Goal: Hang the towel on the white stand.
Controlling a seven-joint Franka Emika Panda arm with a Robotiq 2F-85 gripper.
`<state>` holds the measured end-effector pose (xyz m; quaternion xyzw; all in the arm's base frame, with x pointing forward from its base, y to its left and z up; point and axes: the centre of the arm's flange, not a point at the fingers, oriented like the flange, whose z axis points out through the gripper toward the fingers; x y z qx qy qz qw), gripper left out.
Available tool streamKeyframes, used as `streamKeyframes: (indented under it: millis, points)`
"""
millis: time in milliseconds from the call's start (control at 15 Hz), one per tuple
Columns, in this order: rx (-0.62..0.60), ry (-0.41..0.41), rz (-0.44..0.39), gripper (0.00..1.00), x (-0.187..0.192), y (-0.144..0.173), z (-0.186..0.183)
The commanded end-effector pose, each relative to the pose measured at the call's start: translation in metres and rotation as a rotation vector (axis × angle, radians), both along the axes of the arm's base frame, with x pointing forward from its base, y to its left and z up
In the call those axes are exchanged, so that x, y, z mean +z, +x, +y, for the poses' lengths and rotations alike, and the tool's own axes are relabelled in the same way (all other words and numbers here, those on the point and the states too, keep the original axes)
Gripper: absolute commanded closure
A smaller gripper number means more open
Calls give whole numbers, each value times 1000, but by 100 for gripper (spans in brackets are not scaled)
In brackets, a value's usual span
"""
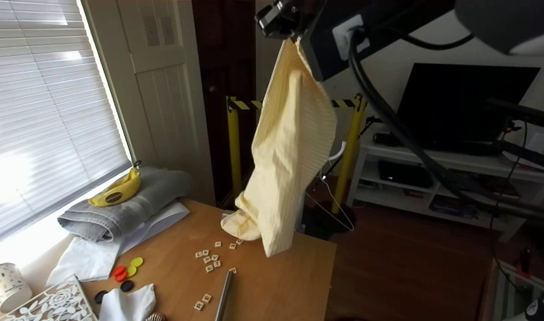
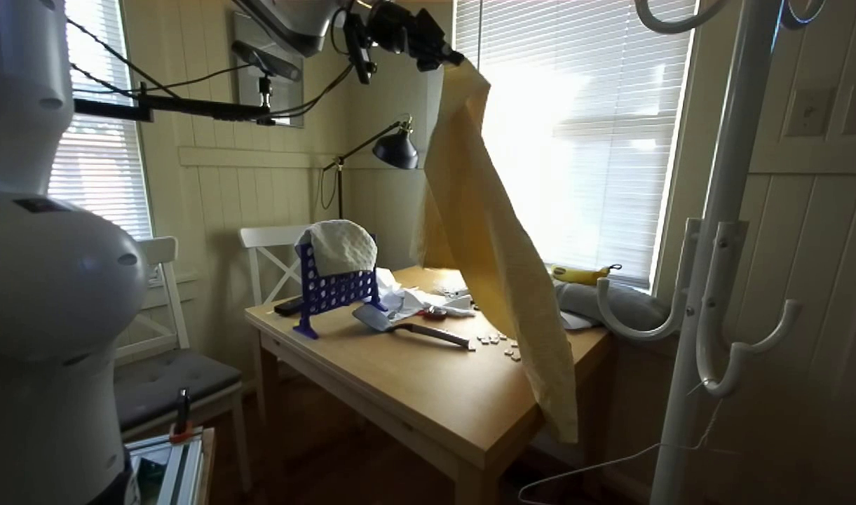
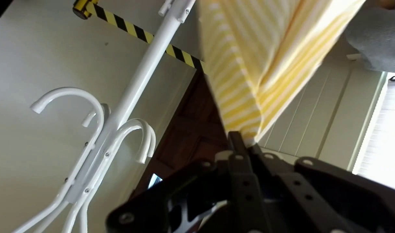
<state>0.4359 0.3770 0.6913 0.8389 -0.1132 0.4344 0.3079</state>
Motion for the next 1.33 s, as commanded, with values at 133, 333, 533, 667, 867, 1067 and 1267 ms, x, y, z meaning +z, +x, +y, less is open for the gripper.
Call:
streamKeyframes:
  millis: [133, 333, 533, 667, 867, 1067, 1267]
  points:
    - [-30, 26, 13, 99, -8, 12, 2]
    - [-117, 175, -33, 99, 20, 19, -37]
    - [-126, 306, -82, 99, 53, 14, -89]
    - [-97, 400, -103, 99, 67, 9, -118]
    - [-23, 548, -148, 99, 90, 8, -155]
    - [-50, 545, -150, 97, 104, 21, -150]
    - [-53, 567, -152, 97, 103, 18, -160]
